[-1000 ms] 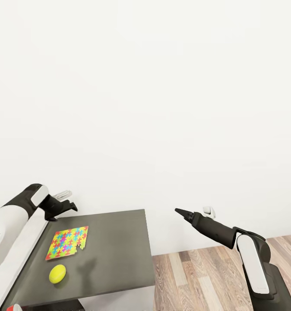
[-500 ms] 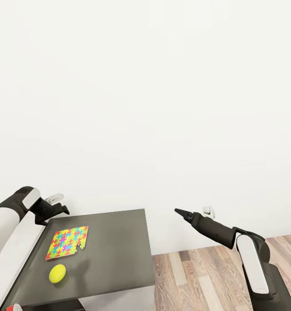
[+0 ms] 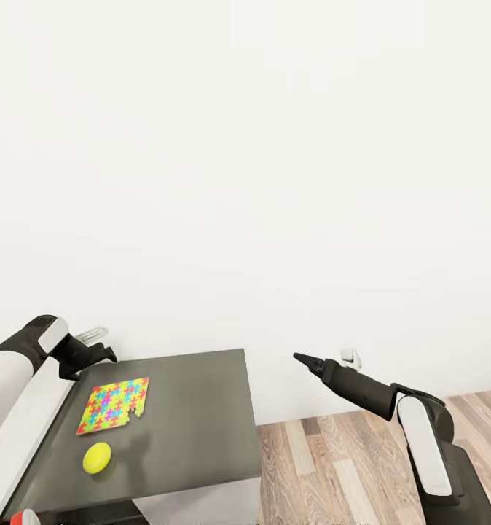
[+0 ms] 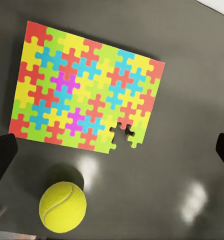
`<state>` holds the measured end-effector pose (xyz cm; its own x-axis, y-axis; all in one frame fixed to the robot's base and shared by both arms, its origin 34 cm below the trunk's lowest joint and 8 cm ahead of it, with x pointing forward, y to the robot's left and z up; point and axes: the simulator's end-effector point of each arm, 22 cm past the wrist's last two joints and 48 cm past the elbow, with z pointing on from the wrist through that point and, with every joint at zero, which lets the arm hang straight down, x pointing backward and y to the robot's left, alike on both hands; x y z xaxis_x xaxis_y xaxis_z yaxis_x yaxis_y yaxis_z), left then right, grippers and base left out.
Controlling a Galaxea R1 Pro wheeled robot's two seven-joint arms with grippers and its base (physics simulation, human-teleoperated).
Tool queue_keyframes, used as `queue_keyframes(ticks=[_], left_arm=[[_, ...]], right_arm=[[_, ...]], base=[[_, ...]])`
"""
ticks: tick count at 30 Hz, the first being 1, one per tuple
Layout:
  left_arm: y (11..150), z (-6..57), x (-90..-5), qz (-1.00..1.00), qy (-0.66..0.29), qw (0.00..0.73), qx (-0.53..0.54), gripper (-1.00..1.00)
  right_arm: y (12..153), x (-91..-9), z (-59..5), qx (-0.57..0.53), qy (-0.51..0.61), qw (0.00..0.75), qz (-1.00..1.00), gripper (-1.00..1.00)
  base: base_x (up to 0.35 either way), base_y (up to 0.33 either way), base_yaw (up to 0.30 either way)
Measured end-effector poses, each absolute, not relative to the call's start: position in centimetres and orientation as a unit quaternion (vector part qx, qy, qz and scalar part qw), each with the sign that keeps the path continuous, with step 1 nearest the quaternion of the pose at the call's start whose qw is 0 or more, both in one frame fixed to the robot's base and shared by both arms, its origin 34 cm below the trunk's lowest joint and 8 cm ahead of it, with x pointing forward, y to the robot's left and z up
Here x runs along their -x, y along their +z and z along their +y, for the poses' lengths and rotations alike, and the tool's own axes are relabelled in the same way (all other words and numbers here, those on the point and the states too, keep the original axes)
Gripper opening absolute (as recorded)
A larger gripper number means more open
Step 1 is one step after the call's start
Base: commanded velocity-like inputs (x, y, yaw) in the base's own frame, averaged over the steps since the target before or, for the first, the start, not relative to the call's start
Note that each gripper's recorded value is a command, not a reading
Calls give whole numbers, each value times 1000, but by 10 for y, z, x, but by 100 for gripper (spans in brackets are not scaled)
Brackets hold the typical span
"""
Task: Put all the toys in the child's room - the three board games (two on the bed and one on the table), the two jigsaw puzzles on the table, and the tennis ball on the table - inside the toy box on the table in the child's room.
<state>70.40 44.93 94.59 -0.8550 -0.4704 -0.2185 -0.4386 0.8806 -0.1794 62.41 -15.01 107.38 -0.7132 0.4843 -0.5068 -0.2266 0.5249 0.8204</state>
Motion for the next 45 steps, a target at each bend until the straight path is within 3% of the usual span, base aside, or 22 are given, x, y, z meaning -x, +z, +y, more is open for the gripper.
queue_keyframes(ticks=[13, 45], left_arm=[[935, 449, -704, 962, -59, 121, 236, 100], [923, 465, -711, 962, -29, 142, 231, 100]], right_arm=[[1005, -617, -147, -127, 482, 296, 815, 100], [998, -624, -151, -133, 476, 312, 811, 100]], base=[[0, 0, 0], [0, 0, 0]])
